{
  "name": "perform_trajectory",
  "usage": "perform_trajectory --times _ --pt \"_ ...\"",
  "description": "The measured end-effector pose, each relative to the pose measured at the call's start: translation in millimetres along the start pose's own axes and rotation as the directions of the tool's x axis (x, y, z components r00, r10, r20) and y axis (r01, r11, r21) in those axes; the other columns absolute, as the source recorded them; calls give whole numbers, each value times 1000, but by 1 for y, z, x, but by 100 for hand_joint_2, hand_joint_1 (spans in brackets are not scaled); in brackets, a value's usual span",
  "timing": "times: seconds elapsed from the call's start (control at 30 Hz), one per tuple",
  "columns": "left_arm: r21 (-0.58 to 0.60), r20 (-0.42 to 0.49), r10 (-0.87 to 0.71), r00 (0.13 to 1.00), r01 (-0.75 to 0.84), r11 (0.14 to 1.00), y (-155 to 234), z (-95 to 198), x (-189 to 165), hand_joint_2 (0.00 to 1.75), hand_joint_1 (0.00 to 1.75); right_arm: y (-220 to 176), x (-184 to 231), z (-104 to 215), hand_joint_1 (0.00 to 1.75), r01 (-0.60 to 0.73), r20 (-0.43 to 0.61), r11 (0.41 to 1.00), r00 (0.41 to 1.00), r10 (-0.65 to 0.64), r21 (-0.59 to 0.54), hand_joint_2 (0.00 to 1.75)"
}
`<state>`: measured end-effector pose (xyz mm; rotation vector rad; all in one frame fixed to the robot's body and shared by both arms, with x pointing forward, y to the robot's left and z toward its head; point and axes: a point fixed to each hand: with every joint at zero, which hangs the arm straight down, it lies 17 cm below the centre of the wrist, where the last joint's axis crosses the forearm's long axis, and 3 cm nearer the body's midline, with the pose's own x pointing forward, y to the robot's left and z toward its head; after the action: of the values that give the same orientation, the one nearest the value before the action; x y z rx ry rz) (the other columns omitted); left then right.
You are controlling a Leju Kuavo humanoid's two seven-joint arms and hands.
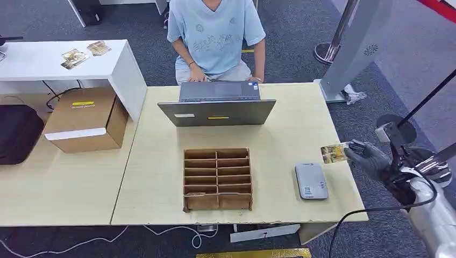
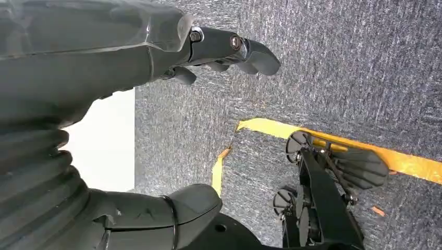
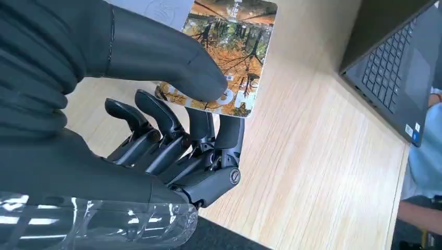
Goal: Pass the card to the sensor for recognition and then transmit it.
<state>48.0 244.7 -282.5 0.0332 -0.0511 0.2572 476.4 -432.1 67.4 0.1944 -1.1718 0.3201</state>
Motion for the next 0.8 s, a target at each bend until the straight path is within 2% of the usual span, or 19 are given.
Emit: perform_trajectory --times 0.4,0.8 --pt "-3 3 -9 1000 9 1000 -1 0 1 175 0 19 -22 -10 175 -100 -60 994 993 102 31 175" --pt "-2 4 -13 1000 13 1000 -1 0 1 175 0 33 -38 -23 175 -137 -105 990 984 141 45 175"
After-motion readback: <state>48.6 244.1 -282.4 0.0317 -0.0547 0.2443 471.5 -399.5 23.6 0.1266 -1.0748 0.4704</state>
